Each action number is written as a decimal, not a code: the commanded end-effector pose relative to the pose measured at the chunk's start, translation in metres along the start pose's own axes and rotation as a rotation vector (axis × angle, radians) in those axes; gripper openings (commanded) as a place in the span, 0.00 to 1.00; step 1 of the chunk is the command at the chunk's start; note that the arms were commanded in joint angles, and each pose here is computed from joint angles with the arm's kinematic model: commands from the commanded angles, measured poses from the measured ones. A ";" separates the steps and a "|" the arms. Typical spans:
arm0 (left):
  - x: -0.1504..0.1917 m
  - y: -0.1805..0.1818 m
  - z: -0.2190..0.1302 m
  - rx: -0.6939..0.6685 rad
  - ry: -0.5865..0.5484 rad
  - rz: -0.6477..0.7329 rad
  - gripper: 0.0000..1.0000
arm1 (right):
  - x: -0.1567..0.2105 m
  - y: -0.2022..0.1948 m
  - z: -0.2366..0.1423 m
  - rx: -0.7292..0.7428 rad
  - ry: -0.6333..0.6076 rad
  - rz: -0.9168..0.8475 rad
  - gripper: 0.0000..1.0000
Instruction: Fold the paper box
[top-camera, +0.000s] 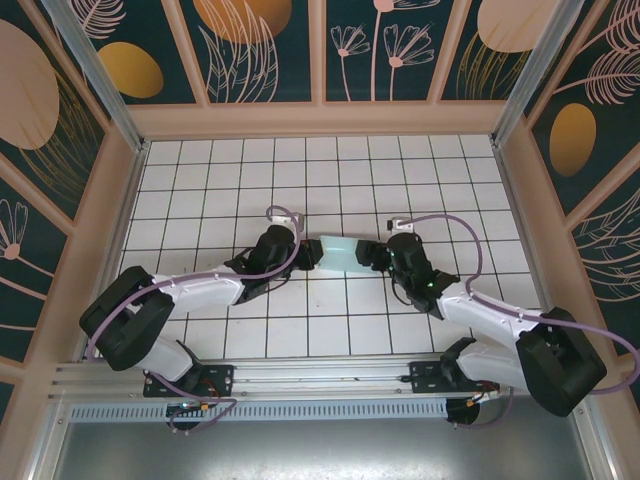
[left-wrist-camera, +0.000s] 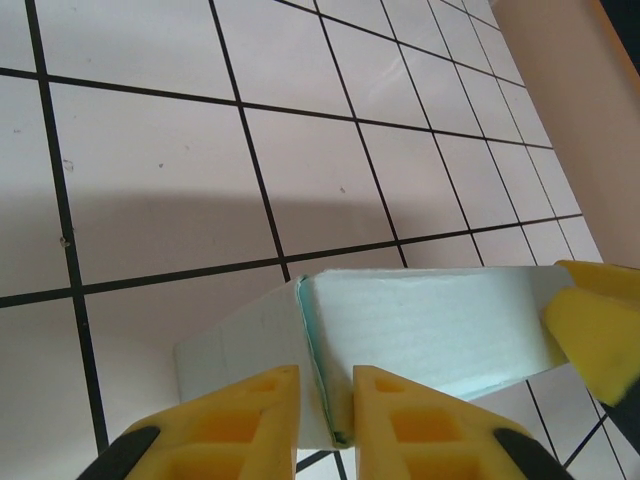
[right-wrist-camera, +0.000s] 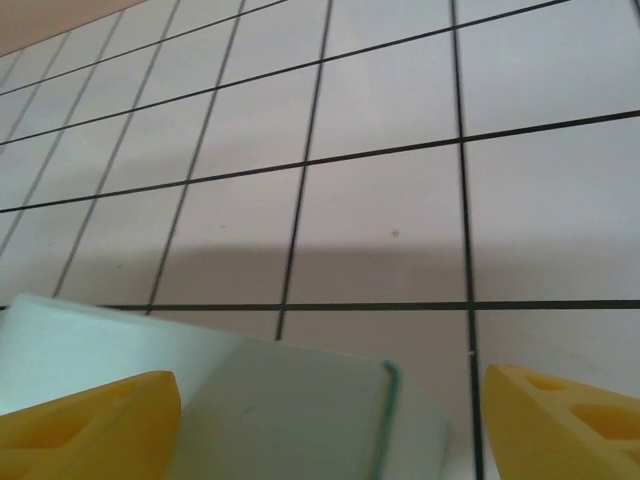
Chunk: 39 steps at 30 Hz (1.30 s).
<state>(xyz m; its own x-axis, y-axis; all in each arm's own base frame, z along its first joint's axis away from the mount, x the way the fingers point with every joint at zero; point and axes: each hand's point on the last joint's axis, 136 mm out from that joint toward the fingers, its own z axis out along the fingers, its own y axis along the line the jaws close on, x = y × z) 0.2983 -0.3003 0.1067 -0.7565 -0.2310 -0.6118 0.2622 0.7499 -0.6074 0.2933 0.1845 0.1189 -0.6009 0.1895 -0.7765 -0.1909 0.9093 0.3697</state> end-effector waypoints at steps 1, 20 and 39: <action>0.065 0.075 -0.002 -0.253 0.209 0.029 0.20 | -0.029 0.030 -0.013 -0.150 -0.016 0.058 0.82; 0.067 0.080 0.000 -0.274 0.214 0.047 0.19 | 0.018 0.011 0.016 -0.028 0.243 0.087 0.86; 0.065 0.082 -0.002 -0.289 0.220 0.097 0.19 | 0.004 -0.015 0.001 -0.009 0.200 0.086 0.87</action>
<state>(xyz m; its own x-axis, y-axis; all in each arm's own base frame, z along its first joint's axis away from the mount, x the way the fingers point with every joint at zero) 0.3047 -0.3005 0.1070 -0.7266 -0.2093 -0.6543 0.2924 0.7676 -0.5703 0.3000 0.1727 0.1144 -0.7386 0.2123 -0.6399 -0.1322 0.8851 0.4463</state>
